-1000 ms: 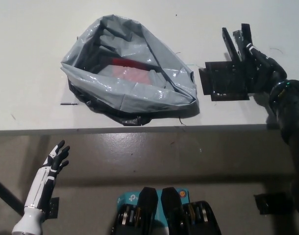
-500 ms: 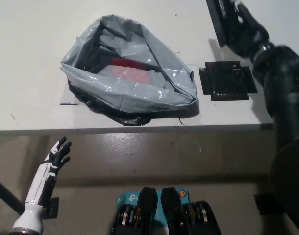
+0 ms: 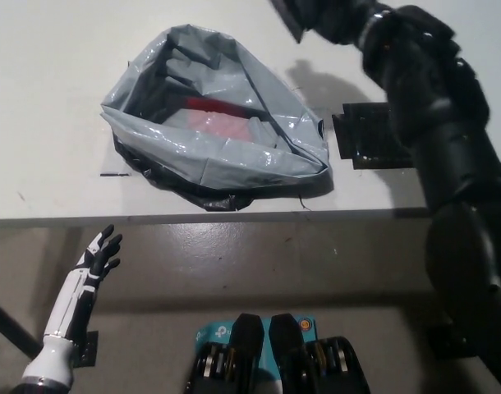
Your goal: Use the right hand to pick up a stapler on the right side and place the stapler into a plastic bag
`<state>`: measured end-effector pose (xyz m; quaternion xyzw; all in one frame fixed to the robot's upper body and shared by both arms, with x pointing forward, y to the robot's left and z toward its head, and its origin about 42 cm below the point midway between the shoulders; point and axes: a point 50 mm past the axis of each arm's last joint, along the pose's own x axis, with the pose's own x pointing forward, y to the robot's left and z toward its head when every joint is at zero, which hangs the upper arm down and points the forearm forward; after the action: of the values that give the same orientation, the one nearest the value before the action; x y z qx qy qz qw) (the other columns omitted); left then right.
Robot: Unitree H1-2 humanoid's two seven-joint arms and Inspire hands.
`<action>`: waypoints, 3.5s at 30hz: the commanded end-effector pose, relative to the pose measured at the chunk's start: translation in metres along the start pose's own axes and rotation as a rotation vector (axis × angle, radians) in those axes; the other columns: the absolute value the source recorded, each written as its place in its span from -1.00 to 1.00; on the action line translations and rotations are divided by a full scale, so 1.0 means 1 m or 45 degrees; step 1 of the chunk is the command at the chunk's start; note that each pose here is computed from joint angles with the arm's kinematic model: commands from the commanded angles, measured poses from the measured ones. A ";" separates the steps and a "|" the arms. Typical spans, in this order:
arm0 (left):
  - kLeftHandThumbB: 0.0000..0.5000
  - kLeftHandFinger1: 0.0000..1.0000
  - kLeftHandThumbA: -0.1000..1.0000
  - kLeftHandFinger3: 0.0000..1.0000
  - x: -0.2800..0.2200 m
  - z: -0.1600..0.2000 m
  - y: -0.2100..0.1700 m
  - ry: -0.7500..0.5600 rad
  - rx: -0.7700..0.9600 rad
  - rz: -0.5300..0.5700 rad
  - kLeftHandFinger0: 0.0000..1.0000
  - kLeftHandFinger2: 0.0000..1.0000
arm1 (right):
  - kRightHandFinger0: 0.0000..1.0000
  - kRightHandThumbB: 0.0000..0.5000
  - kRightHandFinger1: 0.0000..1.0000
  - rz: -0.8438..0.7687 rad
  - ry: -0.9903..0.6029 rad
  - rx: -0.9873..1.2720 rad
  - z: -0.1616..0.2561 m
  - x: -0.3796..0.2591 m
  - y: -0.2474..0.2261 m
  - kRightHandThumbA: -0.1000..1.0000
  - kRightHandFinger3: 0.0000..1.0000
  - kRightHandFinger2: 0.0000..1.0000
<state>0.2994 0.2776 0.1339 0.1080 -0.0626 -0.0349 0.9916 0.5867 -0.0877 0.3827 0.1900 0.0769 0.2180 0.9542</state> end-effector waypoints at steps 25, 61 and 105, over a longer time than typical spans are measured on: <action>-0.71 1.00 1.00 1.00 0.016 0.020 0.001 -0.070 0.026 -0.103 1.00 1.00 | -0.92 0.14 -0.43 -0.045 -0.248 -1.275 -0.041 0.023 0.085 -0.25 -0.61 -0.03; -0.97 1.00 1.00 1.00 0.019 0.016 0.003 -0.082 0.008 -0.096 1.00 1.00 | 1.00 0.80 1.00 0.165 -1.058 -1.198 0.131 -0.130 0.059 0.78 1.00 1.00; -0.81 1.00 1.00 1.00 0.010 0.005 -0.005 -0.011 0.010 -0.077 1.00 1.00 | 1.00 0.10 1.00 -0.469 -0.357 -1.097 -0.250 -0.249 -0.150 0.71 1.00 1.00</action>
<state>0.3155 0.2694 0.1284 0.1115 -0.0306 -0.0675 0.9910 0.3488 -0.2140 0.1609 -0.1590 -0.1424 0.0911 0.9727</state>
